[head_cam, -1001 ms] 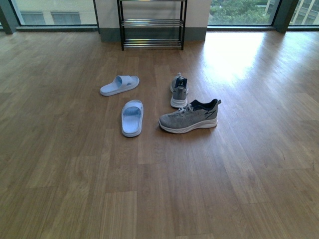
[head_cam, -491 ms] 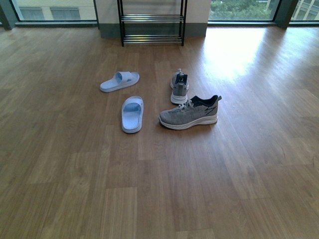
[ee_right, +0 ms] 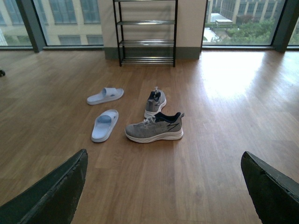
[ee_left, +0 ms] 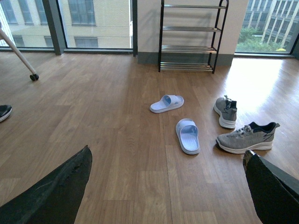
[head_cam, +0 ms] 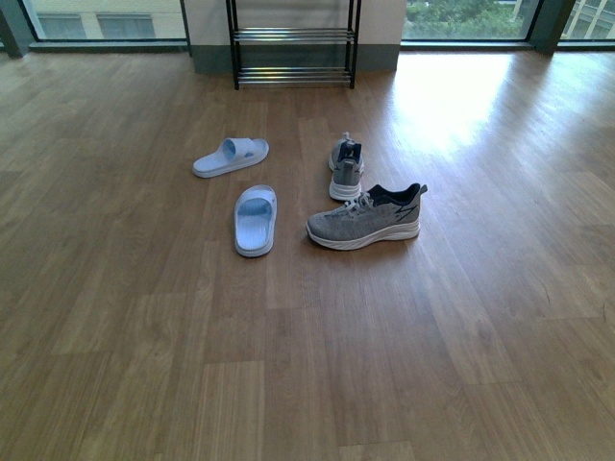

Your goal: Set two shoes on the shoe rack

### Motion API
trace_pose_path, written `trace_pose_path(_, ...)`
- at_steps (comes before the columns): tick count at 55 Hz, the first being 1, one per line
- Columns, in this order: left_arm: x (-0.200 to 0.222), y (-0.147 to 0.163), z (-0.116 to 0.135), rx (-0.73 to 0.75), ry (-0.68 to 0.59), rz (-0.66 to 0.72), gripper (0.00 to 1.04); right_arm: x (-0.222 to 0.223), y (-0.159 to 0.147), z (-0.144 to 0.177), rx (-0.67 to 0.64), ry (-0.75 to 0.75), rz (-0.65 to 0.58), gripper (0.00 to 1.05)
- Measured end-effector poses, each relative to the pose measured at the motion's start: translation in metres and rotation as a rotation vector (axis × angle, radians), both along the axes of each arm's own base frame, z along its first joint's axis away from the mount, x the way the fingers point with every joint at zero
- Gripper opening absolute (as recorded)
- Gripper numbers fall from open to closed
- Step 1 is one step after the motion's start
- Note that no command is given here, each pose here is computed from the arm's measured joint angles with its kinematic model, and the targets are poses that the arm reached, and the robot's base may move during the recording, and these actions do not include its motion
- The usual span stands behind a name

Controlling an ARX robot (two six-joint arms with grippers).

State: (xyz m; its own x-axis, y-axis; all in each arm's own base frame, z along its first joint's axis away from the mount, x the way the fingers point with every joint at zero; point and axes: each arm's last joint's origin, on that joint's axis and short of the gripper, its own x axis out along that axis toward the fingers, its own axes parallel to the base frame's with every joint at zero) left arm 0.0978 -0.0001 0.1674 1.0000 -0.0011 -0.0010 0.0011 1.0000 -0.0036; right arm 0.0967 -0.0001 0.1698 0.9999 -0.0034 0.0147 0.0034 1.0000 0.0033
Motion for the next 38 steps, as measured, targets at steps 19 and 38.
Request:
trace_pose_path(19,0.0,0.0,0.0,0.0,0.0,0.0,0.95,0.0,0.0,0.0,0.0,0.0,0.0,0.95)
trace_pose_path(38,0.0,0.0,0.0,0.0,0.0,0.0,0.95,0.0,0.0,0.0,0.0,0.0,0.0,0.95)
